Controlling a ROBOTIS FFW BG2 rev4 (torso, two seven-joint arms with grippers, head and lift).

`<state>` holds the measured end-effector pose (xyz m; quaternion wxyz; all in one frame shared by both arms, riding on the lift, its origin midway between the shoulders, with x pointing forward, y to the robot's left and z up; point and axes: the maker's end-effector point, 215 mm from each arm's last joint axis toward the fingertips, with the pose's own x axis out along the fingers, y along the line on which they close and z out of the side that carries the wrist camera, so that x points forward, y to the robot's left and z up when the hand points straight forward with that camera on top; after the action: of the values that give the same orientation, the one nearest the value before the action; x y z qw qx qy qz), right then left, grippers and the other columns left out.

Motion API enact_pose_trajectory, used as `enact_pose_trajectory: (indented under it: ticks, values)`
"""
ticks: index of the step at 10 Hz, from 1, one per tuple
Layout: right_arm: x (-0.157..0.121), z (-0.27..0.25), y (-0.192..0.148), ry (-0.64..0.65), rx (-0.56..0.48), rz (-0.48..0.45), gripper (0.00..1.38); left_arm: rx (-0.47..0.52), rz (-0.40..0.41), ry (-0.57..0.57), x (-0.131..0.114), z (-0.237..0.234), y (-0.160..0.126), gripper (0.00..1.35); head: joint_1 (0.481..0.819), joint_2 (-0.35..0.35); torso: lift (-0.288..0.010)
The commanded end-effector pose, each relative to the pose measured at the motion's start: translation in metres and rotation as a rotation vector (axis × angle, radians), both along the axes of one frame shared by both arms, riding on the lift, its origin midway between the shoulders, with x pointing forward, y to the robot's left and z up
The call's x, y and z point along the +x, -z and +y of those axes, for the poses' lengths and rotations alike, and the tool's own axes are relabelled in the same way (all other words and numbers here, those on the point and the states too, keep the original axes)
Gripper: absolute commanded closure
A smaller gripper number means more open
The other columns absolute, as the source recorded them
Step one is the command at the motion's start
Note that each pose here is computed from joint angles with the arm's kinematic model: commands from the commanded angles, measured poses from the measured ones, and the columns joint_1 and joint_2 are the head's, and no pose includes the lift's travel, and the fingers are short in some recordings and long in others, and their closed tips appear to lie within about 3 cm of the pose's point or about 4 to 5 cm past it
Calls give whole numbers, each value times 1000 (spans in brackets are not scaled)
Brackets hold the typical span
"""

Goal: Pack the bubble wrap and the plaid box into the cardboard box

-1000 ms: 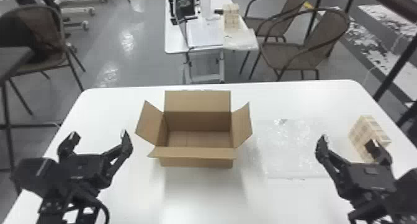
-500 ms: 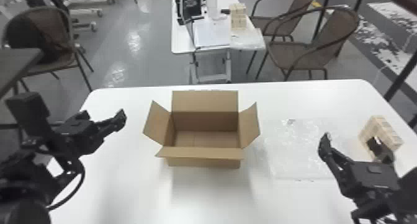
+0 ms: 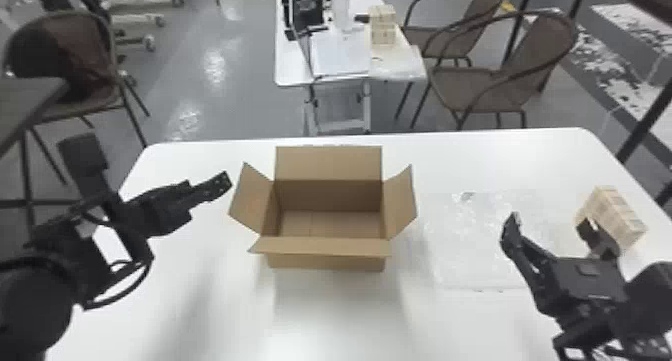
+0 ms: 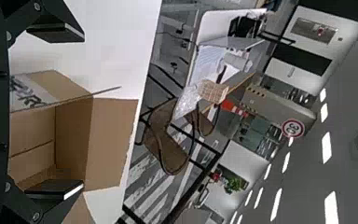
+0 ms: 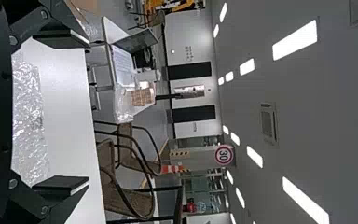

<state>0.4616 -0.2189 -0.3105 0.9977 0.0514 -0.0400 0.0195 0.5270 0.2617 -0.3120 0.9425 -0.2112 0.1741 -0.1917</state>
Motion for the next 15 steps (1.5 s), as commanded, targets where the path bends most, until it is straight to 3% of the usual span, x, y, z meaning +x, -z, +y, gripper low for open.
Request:
enact_pose_trajectory:
  ticks: [1,7,13,14,15]
  values:
    - [1,3,0,-10,0,0,245,-65,27,65,5,-29,7,185,695,48,-100]
    - [5,13,1,-44,12,0,245,47,70,179,30,-47,27,185,695,11,-100]
    - [3,17,7,-68,17,12,245,60,141,202,26,-47,55,229,695,6,-100]
    - [3,17,9,-70,20,14,245,60,154,198,25,-44,59,519,695,12,-100]
    - [3,17,11,-71,25,18,245,61,173,195,23,-42,65,981,695,14,-100]
